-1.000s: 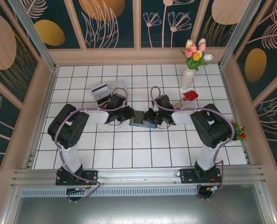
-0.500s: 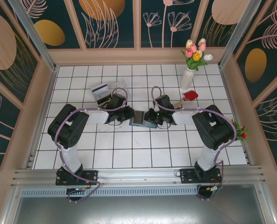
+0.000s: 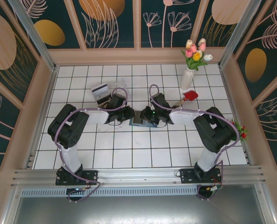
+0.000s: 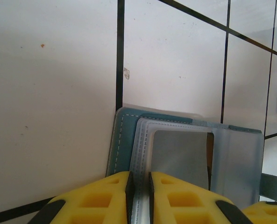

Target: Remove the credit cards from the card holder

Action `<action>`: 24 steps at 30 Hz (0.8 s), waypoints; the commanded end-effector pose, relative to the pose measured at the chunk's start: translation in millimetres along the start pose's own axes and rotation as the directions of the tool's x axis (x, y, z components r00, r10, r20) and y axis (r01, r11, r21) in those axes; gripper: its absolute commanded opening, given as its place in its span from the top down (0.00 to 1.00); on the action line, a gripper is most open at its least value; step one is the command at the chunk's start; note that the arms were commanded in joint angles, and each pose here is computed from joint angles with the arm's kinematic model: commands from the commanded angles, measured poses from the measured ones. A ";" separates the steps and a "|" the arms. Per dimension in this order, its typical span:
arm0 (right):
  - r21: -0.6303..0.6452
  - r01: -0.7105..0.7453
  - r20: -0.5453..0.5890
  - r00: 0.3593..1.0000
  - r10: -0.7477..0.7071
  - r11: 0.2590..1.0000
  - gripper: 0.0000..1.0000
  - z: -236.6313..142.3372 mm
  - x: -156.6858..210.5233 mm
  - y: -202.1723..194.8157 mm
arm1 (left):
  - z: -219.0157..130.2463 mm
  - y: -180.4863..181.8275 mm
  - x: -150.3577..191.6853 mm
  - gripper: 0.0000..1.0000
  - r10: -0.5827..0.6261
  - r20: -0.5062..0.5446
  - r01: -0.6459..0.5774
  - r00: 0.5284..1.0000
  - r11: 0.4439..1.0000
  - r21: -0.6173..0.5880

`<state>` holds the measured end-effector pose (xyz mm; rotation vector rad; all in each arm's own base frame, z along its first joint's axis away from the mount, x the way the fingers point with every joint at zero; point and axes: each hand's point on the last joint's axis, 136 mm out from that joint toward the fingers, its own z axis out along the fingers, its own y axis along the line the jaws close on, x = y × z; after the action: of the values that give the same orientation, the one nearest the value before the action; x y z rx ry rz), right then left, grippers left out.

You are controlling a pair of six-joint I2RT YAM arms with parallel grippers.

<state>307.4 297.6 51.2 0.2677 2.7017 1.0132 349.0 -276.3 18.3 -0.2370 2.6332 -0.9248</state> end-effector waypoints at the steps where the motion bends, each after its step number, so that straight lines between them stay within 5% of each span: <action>1: 0.049 -0.045 -0.001 0.999 0.045 0.998 0.76 5.2 -1.6 -7.5 | 3.3 51.0 35.5 0.81 -0.056 -0.104 0.037 0.993 0.984 -0.174; 24: 0.094 -0.027 -0.021 0.999 0.029 0.995 0.88 13.8 2.9 -24.7 | 1.7 52.8 35.4 0.79 -0.056 -0.097 0.038 0.994 0.983 -0.182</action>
<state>304.4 293.8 27.2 0.3093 2.7674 0.9597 349.0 -276.2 18.2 -0.2377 2.6332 -0.9245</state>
